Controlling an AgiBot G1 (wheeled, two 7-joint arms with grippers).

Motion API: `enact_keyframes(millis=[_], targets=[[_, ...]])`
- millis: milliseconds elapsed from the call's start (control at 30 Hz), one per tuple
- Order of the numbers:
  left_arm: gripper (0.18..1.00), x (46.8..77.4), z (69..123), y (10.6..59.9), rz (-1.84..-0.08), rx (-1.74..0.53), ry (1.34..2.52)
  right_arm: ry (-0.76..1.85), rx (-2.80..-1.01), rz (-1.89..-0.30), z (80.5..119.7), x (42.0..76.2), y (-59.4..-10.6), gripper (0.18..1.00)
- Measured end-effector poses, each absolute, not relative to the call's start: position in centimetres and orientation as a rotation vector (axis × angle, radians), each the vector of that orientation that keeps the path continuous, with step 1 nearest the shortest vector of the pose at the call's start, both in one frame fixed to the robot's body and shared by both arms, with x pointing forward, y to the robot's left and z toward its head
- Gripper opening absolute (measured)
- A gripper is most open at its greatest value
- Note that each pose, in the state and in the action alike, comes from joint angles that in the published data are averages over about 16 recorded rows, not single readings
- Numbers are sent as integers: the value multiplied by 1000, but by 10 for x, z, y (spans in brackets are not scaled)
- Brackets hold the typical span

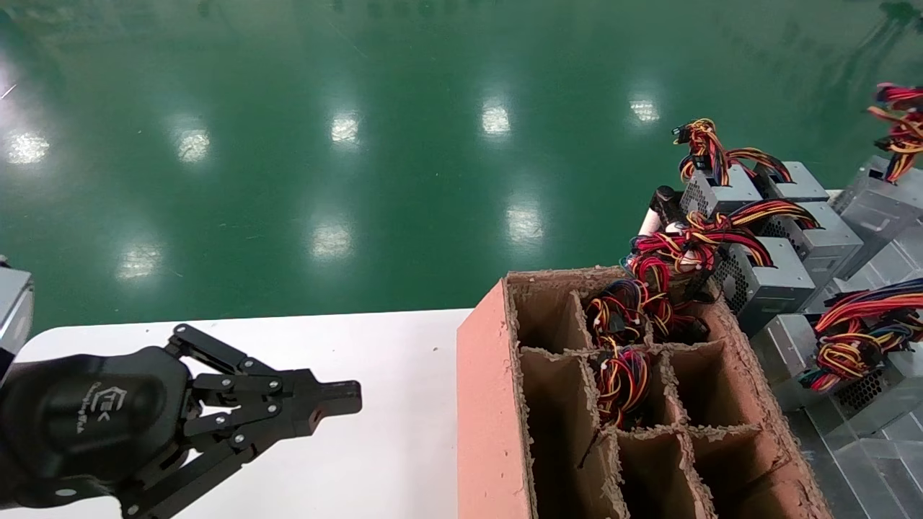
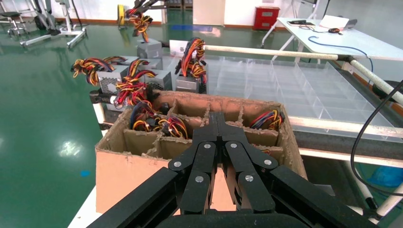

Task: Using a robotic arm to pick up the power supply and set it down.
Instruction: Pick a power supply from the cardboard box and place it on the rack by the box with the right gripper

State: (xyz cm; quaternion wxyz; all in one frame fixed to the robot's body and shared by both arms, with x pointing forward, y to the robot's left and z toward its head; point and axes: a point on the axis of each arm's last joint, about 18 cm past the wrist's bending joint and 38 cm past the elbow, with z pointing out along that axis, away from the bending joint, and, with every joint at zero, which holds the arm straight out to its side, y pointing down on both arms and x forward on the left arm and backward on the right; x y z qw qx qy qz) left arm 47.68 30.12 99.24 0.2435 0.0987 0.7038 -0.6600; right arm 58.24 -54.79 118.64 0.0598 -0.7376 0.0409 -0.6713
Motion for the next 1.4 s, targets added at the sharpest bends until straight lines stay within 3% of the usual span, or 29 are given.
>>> enact_keyframes(millis=[400,1067,1400], targets=[[191,477,992,301,-1803,270,1923,34,-2274,-1997,1176,596,-533,201],[191,477,992,301,-1803,270,1923,301,-2233,-2227,1164,626,-567,201],[191,477,992,301,-1803,270,1923,248,-2196,-2199,1157,645,-545,201]])
